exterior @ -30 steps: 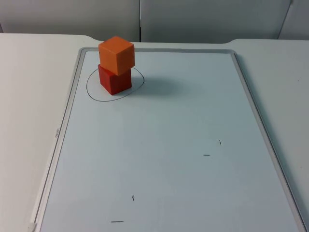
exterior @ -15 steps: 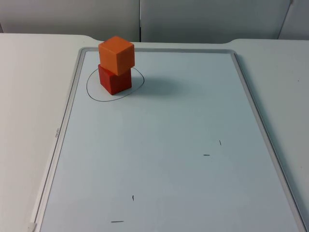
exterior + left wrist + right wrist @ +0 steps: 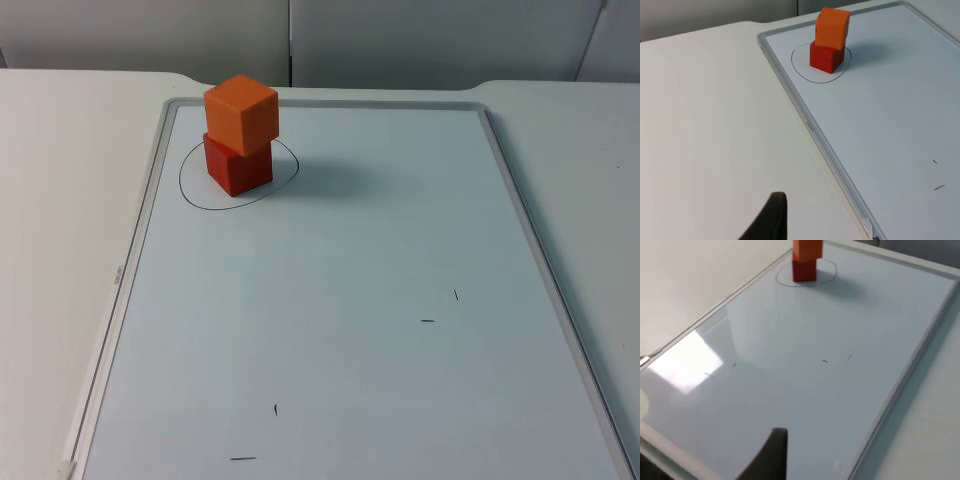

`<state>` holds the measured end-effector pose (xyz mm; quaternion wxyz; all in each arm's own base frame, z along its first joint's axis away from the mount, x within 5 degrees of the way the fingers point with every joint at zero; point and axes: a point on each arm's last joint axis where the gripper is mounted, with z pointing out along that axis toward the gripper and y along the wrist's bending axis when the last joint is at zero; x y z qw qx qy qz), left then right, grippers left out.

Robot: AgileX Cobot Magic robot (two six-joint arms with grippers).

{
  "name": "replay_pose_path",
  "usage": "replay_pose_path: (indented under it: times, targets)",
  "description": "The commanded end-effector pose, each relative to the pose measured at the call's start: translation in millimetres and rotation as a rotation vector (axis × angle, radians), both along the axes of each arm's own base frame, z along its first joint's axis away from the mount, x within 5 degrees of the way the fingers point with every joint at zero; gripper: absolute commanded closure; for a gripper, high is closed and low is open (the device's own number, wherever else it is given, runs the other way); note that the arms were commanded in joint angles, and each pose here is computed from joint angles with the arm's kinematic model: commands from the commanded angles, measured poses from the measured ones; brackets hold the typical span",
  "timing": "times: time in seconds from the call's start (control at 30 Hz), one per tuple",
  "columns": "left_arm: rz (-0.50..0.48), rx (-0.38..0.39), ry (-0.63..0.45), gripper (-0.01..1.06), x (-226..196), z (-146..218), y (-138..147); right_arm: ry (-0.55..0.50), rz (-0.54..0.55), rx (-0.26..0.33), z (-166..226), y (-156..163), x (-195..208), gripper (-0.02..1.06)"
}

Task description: Pick up one cube with the left hand and another cube with the right hand. First place the cube in the right hand at the target position, then stack the cube in the left hand on top.

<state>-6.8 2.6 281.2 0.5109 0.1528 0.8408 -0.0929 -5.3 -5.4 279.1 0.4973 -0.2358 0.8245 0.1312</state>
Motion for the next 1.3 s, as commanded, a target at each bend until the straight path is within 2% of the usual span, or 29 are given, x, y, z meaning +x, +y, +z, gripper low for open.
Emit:
replay_pose_path:
  times: [0.0, 0.3, 0.47, 0.63, 1.27]
  targets:
    - [-0.006, -0.011, 0.003, 0.0, -0.1, -1.6, -0.6, -0.007, -0.078, 0.002, -1.0, 0.6, 0.3, 0.0]
    - [-0.006, -0.011, 0.003, 0.0, -0.1, -1.6, -0.6, -0.007, -0.392, 0.0, -1.0, 2.4, -0.9, 0.0]
    - [-0.006, -0.011, 0.003, 0.0, -0.1, -1.6, -0.6, -0.007, -0.497, 0.0, -1.0, 3.0, -1.2, 0.0]
    - [-0.006, -0.011, 0.003, 0.0, -0.1, -1.6, -0.6, -0.007, -0.552, 0.0, -1.0, 3.4, -1.3, 0.0]
    - [-0.003, -0.012, 0.003, 0.0, -0.1, -1.6, -0.6, -0.007, -0.554, 0.0, -1.0, 3.4, -1.3, 0.0]
